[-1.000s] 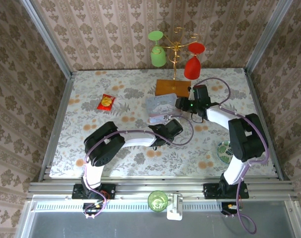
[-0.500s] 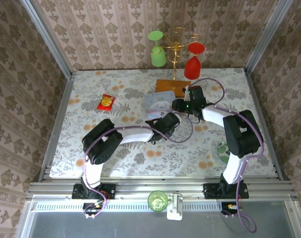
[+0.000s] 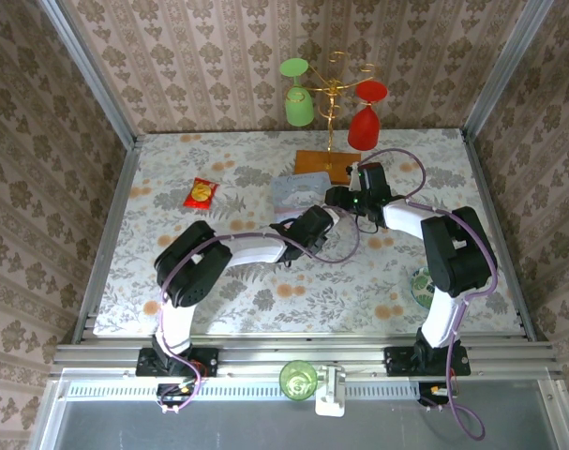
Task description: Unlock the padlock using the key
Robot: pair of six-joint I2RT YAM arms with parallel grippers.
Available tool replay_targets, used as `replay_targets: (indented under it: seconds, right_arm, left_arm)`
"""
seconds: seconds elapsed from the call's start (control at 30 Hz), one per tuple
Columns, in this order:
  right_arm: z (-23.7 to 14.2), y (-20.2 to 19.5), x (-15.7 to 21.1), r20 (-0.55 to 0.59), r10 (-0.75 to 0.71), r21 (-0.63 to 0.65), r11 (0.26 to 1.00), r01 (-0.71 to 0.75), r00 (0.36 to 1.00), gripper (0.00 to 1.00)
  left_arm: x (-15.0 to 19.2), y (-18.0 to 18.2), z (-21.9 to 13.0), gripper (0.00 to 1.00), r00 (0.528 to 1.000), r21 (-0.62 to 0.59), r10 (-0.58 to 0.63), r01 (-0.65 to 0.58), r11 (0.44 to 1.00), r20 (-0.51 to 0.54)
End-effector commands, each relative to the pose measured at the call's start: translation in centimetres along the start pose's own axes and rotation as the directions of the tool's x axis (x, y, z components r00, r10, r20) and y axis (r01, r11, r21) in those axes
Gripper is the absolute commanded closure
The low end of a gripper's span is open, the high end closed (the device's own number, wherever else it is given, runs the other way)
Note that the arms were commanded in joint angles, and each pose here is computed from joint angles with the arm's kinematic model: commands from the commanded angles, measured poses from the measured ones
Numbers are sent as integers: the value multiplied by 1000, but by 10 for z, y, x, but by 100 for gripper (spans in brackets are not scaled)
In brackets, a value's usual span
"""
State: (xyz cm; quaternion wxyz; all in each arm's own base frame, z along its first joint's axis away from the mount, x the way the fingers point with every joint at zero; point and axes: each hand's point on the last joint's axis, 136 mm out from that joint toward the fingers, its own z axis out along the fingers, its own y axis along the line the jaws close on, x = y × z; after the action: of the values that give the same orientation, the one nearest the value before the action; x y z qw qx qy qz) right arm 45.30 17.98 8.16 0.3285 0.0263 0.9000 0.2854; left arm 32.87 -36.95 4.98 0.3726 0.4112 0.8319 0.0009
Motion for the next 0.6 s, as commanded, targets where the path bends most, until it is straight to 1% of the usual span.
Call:
replay_targets:
  seconds: [0.0, 0.03, 0.13, 0.17, 0.2, 0.27, 0.33, 0.43, 0.57]
  right_arm:
    - [3, -13, 38, -141, 29, 46, 999, -22, 990, 58]
    - [3, -13, 37, -137, 28, 46, 999, -22, 990, 58]
    - [3, -12, 33, -128, 25, 46, 999, -20, 991, 58]
    - [3, -11, 33, -128, 25, 44, 999, -20, 991, 58]
    - [2, -11, 33, -130, 24, 44, 999, -19, 991, 57]
    - [2, -10, 31, -127, 24, 43, 999, -19, 992, 57]
    - [1, -8, 30, -128, 21, 37, 999, -16, 992, 57]
    - [3, -7, 30, -129, 22, 28, 999, -19, 991, 57]
    - [3, -5, 31, -130, 29, 15, 1000, -27, 991, 57]
  left_arm:
    - [4, 13, -11, 52, 996, -43, -83, 82, 996, -12]
    - [9, 15, -11, 52, 994, -59, -108, 106, 993, -21]
    - [21, 10, -7, 51, 983, -33, -179, 178, 983, -32]
    - [24, 7, -4, 51, 982, -39, -181, 179, 983, -50]
    - [26, 7, -4, 50, 981, -65, -180, 176, 982, -65]
    - [32, 9, -7, 46, 979, -137, -184, 171, 976, -83]
    - [35, 6, -6, 39, 972, -139, -217, 203, 969, -90]
    - [42, 7, -4, 34, 962, -166, -241, 219, 962, -125]
    - [47, 6, -7, 32, 957, -164, -261, 240, 957, -123]
